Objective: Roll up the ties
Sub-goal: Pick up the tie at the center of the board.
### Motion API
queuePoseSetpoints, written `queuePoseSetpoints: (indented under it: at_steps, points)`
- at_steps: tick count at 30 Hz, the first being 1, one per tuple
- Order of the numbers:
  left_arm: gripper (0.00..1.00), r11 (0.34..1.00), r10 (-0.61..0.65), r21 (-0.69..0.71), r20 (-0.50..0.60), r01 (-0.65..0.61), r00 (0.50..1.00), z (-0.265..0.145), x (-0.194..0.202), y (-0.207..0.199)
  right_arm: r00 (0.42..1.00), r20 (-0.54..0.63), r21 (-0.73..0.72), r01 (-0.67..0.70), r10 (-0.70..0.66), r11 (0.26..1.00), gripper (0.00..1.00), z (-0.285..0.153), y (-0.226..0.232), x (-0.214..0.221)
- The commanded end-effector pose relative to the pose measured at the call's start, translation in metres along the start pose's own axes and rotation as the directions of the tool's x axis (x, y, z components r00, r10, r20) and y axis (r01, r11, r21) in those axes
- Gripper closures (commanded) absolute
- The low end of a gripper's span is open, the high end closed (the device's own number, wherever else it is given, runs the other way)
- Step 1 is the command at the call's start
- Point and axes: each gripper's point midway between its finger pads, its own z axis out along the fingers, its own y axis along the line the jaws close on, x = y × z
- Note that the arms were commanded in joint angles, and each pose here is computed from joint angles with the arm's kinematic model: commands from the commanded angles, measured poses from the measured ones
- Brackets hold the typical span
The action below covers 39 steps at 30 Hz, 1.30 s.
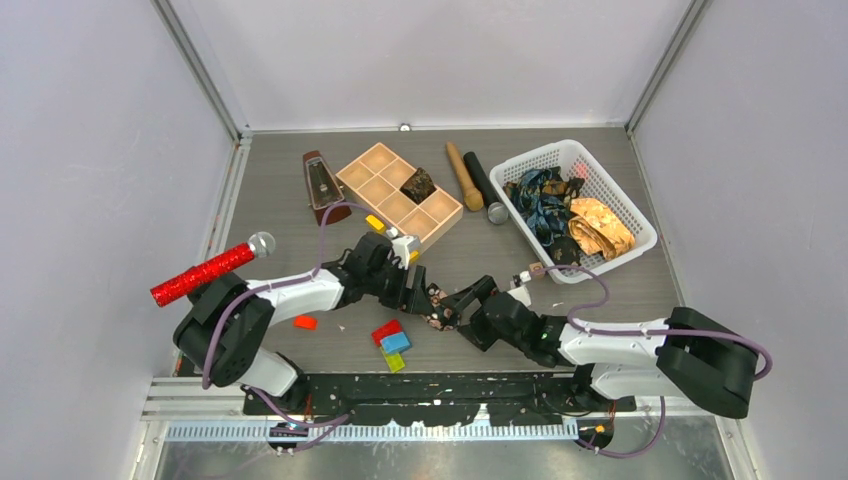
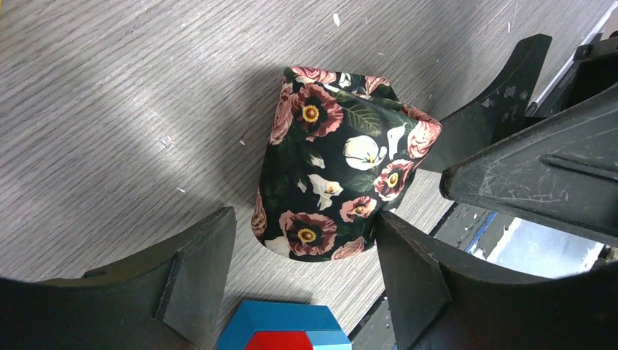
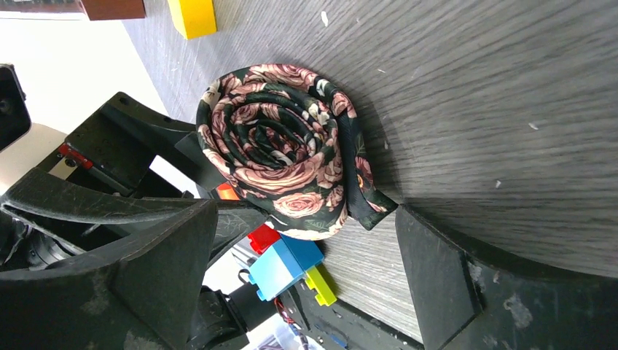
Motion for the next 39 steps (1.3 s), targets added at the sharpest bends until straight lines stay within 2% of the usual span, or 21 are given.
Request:
queuePoseSetpoints:
  at_steps: [1, 10, 16, 22, 28, 34, 39]
  points:
    - [0.28, 1.000, 0.004, -0.001, 0.022, -0.004, 1.000, 0.003, -0.006, -0.001, 0.992, 0.075, 0.073, 0.098, -0.103, 0.993, 0.00, 0.007, -0.032, -0.015]
    - [0.29, 1.000, 0.006, -0.003, 0.028, -0.006, 1.000, 0.004, -0.009, -0.001, 0.989, 0.070, 0.020, 0.133, -0.134, 0.991, 0.04, 0.024, -0.028, -0.007]
    - [0.29, 1.000, 0.007, -0.005, 0.023, -0.007, 1.000, 0.003, -0.008, 0.000, 0.991, 0.046, 0.019, 0.124, -0.125, 0.992, 0.06, 0.036, -0.035, 0.001]
    - [0.29, 1.000, 0.006, -0.001, 0.024, -0.006, 1.000, 0.003, -0.008, -0.002, 0.991, 0.052, 0.057, 0.123, -0.126, 0.991, 0.12, 0.045, -0.047, 0.002]
    - [0.30, 1.000, 0.010, 0.000, 0.027, -0.010, 1.000, 0.002, -0.010, -0.002, 0.988, 0.076, 0.096, 0.125, -0.132, 0.987, 0.23, 0.045, -0.056, -0.003]
    - [0.31, 1.000, 0.013, 0.002, 0.033, -0.013, 0.999, 0.000, -0.011, -0.004, 0.985, 0.076, 0.105, 0.147, -0.156, 0.984, 0.43, 0.044, -0.055, -0.004]
    - [0.31, 1.000, 0.017, 0.019, 0.052, -0.018, 0.999, -0.005, -0.017, -0.011, 0.982, 0.077, 0.117, 0.162, -0.172, 0.980, 0.52, 0.041, -0.056, -0.005]
